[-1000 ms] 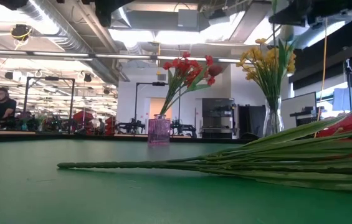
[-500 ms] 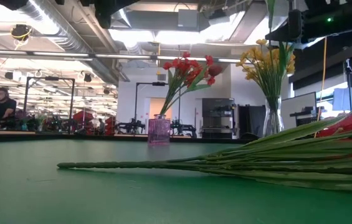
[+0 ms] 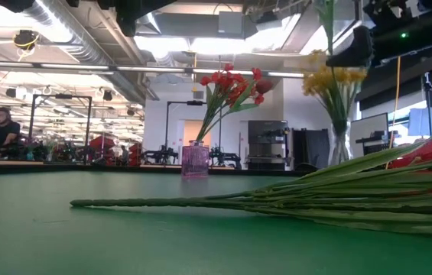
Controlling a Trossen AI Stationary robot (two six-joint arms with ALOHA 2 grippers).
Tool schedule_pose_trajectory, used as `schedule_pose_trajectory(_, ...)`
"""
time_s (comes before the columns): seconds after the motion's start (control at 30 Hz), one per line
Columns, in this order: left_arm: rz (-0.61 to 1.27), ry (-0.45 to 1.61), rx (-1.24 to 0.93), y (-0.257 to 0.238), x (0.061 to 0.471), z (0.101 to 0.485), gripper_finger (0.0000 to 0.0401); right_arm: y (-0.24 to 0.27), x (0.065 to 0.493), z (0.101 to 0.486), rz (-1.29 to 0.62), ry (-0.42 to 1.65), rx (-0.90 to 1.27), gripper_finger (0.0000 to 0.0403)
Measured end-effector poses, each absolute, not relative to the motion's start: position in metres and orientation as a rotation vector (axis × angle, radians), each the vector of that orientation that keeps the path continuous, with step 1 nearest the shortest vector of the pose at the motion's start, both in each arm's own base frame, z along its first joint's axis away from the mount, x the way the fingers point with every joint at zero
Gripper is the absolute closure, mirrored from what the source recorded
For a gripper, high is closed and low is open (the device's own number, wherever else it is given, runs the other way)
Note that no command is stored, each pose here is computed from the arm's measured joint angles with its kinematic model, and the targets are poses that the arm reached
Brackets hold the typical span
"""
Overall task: Sort flowers into vase by color
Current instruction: Put the white flower into the transparent vase
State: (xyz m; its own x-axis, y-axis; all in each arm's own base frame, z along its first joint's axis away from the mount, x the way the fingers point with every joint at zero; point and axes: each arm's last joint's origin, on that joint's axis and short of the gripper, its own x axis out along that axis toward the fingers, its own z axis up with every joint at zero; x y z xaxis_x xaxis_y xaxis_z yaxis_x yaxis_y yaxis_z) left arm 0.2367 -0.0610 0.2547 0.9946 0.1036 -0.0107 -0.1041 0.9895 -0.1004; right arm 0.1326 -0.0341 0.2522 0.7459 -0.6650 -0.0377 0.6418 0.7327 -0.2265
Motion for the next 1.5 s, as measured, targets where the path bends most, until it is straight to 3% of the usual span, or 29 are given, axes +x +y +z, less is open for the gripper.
schedule_pose_trajectory(0.33, 0.104, 0.005, -0.104, -0.061, 0.237, 0.255, 0.0245, -0.035, 0.132, 0.251, -0.747, 0.122, -0.169, 0.0398)
schedule_pose_trajectory(1.0, 0.105, 0.005, -0.11, -0.061, 0.237, 0.255, 0.0245, -0.039, 0.126, 0.25, -1.006, 0.107, -0.093, 0.0394)
schedule_pose_trajectory(1.5, 0.119, 0.018, -0.114, -0.058, 0.238, 0.253, 0.0245, -0.039, 0.121, 0.225, -1.087, 0.225, 0.071, 0.0393)
